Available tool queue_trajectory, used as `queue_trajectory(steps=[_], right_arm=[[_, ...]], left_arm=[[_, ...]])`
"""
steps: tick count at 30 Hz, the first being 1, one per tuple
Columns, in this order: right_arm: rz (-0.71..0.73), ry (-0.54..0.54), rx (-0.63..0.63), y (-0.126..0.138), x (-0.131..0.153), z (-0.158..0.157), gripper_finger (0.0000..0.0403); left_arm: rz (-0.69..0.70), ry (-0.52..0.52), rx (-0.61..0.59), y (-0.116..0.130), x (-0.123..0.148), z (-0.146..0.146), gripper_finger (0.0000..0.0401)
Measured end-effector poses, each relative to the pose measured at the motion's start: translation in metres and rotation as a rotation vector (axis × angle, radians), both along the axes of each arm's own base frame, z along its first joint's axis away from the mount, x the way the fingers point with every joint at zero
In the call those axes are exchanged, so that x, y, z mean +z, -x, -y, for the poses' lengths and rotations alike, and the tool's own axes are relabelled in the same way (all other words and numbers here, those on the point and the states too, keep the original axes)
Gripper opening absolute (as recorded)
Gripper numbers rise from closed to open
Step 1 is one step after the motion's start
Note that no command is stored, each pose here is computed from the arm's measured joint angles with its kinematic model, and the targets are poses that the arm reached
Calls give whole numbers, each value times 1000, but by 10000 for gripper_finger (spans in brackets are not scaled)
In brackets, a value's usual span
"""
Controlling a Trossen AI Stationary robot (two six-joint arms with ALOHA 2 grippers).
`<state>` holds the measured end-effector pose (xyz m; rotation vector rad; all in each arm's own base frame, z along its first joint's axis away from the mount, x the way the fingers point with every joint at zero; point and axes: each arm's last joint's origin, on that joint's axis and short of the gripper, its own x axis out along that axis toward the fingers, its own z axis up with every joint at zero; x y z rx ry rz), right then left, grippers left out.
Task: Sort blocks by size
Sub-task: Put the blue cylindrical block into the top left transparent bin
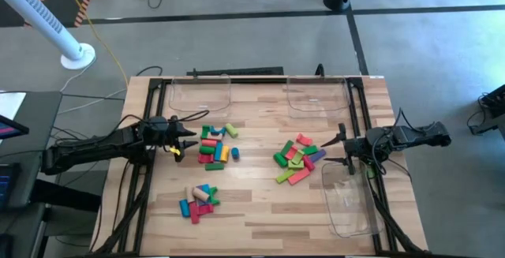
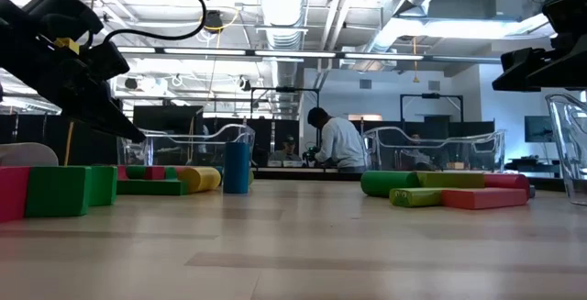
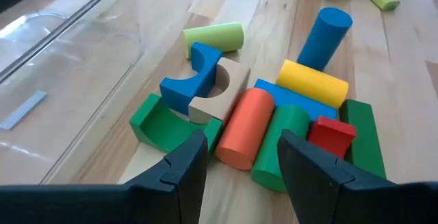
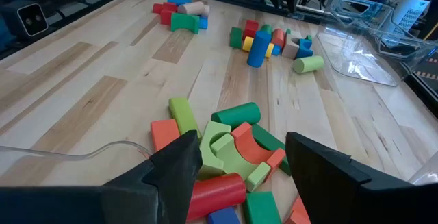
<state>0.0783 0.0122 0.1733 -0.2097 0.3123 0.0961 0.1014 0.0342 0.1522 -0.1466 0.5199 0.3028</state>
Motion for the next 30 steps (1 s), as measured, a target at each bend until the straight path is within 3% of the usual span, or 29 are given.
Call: queue_trajectory(steps=[7, 11, 15, 18, 25, 27, 30], right_arm=[[0, 0, 0, 0, 0, 0, 249], [0, 0, 0, 0, 0, 0, 249], [0, 0, 0, 0, 0, 0, 249], [0, 0, 0, 0, 0, 0, 249], [-1, 0, 0, 0, 0, 0, 249], [0, 0, 0, 0, 0, 0, 249], [0, 0, 0, 0, 0, 0, 249]], left_arm=[[39, -14, 1, -2, 3, -1, 167], [143, -45, 5, -6, 12, -2, 167], [248, 37, 54, -8, 19, -3, 167], [328, 27, 56, -10, 27, -4, 167], [659, 35, 58, -12, 57, -4, 167], [789, -2, 19, -11, 71, -3, 167], [956, -69, -133, -6, 89, 2, 167]])
